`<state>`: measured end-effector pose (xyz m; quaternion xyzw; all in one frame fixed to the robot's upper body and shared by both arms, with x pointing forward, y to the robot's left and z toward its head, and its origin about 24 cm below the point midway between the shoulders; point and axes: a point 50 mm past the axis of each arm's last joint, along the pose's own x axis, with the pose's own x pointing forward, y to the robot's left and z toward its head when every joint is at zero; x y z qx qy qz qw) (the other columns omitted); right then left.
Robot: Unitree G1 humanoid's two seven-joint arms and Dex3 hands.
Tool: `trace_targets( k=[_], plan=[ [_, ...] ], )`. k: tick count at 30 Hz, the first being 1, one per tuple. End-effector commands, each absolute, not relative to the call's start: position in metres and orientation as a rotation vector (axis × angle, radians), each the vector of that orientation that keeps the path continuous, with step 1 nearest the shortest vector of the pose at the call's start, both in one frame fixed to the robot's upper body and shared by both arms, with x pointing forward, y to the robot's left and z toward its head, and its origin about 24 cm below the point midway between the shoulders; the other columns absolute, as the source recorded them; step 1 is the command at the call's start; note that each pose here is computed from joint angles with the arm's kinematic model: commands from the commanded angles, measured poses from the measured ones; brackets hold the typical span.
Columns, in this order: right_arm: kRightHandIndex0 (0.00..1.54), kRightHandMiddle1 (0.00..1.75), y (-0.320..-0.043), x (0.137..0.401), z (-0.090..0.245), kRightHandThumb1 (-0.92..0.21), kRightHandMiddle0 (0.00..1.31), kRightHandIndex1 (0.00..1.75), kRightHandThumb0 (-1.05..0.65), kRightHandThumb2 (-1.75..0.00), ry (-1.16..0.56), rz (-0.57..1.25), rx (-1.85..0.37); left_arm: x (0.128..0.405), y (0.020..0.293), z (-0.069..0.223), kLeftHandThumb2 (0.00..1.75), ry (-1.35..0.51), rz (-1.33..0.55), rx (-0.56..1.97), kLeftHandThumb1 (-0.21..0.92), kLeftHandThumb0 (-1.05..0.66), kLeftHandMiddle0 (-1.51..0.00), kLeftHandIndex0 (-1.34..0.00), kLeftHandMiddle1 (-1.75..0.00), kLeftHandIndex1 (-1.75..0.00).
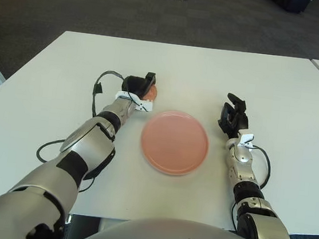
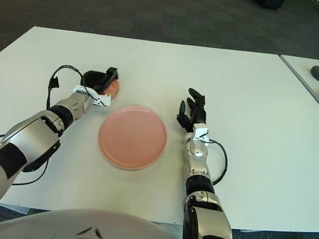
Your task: Put the apple into the plate.
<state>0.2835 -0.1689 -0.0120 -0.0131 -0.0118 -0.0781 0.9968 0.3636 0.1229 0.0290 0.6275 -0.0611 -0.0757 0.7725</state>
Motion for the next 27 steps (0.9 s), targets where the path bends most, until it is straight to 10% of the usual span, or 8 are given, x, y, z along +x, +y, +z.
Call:
trace_targets(
  k=[1, 27],
  plan=[
    [0.16, 0.79, -0.173, 0.262, -0.044, -0.92, 0.0, 0.59, -0.66, -0.65, 0.142, -0.178, -0.015, 0.372, 0.123, 0.046, 1.34, -0.185, -0.086, 1.278, 0.3, -0.47, -1.19, -0.63, -1.75, -1.74],
    [0.15, 0.83, -0.171, 0.263, -0.044, -0.92, 0.0, 0.64, -0.65, -0.58, 0.145, -0.162, -0.005, 0.38, 0.121, 0.1, 1.43, -0.498, 0.143, 0.911, 0.22, -0.52, -1.22, -0.69, -1.75, -1.75]
  ],
)
